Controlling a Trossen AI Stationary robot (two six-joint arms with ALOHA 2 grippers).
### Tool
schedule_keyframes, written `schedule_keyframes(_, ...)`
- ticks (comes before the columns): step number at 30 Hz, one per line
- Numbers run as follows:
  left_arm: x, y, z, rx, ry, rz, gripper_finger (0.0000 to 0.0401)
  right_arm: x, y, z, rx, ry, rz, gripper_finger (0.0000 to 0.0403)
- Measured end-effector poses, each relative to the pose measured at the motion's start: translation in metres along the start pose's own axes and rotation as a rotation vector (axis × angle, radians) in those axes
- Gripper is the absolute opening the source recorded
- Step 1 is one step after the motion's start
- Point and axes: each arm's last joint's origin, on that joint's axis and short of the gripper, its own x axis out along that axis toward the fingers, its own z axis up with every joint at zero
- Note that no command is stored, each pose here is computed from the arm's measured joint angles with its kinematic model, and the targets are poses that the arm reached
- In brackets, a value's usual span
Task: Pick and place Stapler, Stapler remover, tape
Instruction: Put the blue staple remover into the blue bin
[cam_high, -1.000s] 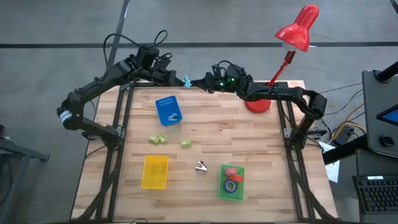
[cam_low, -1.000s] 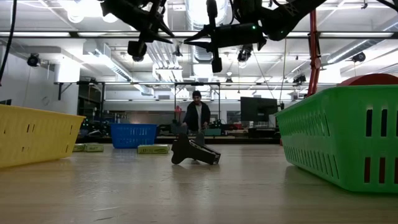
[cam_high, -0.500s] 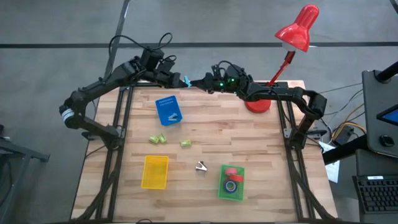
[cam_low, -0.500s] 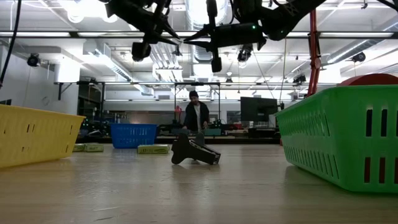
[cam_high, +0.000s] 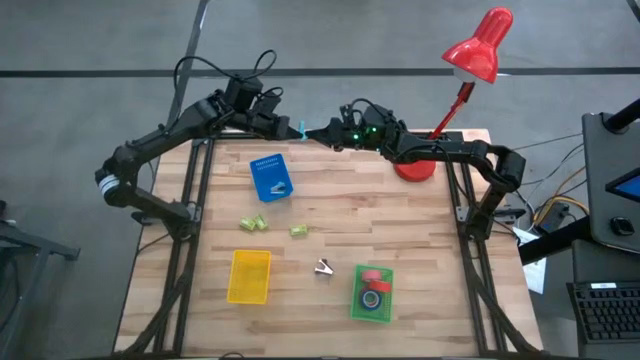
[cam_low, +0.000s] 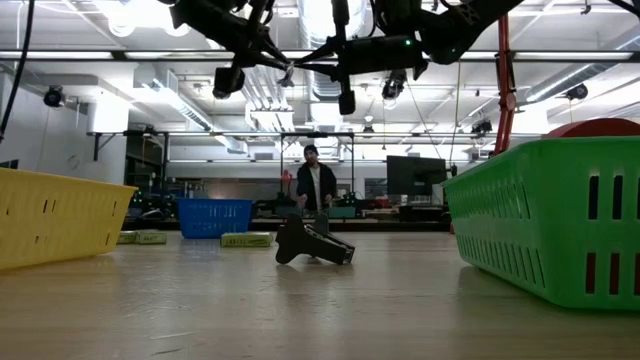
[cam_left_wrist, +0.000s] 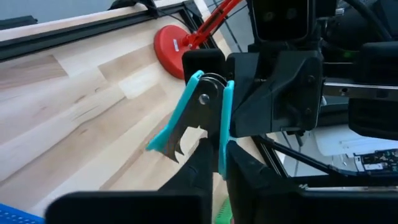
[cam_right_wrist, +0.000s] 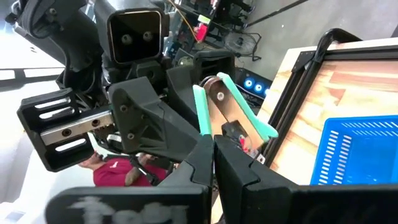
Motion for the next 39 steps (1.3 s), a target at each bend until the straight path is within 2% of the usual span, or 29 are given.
schedule_keyframes(5,0.0,0.0,-0.001,0.023,0.007,0.001,0.0004,0.0,0.0,0.0,-0.009,-0.004,0.005,0.0008)
schedule_keyframes(10,-0.001,0.006,-0.005,0.03,0.044,0.063,0.0002,0.0,0.0,0.0,-0.023,0.005,0.003,0.001)
schedule_keyframes(15,-0.006,0.018,-0.015,0.036,0.113,0.221,0.0002,0.0,-0.005,-0.004,-0.012,0.084,-0.033,0.004)
schedule_keyframes(20,-0.012,0.03,-0.024,0.062,0.176,0.415,0.0004,-0.002,-0.015,-0.011,-0.001,0.171,-0.117,0.0078)
schedule_keyframes(23,-0.011,0.036,-0.029,0.093,0.204,0.485,0.0004,-0.003,-0.02,-0.014,-0.001,0.204,-0.173,0.0094)
schedule_keyframes(26,-0.005,0.05,-0.04,0.07,0.253,0.527,0.0002,-0.003,-0.021,-0.017,0.001,0.226,-0.184,0.0105)
schedule_keyframes(30,0.007,0.073,-0.06,0.024,0.316,0.558,0.0006,-0.002,-0.019,-0.023,-0.046,0.275,-0.159,0.0114)
schedule_keyframes(34,0.018,0.09,-0.075,-0.026,0.347,0.538,0.0009,-0.002,-0.019,-0.028,-0.057,0.319,-0.16,0.0116)
schedule_keyframes(39,0.026,0.105,-0.087,-0.046,0.348,0.527,0.0007,-0.005,-0.023,-0.04,-0.054,0.491,-0.153,0.0107)
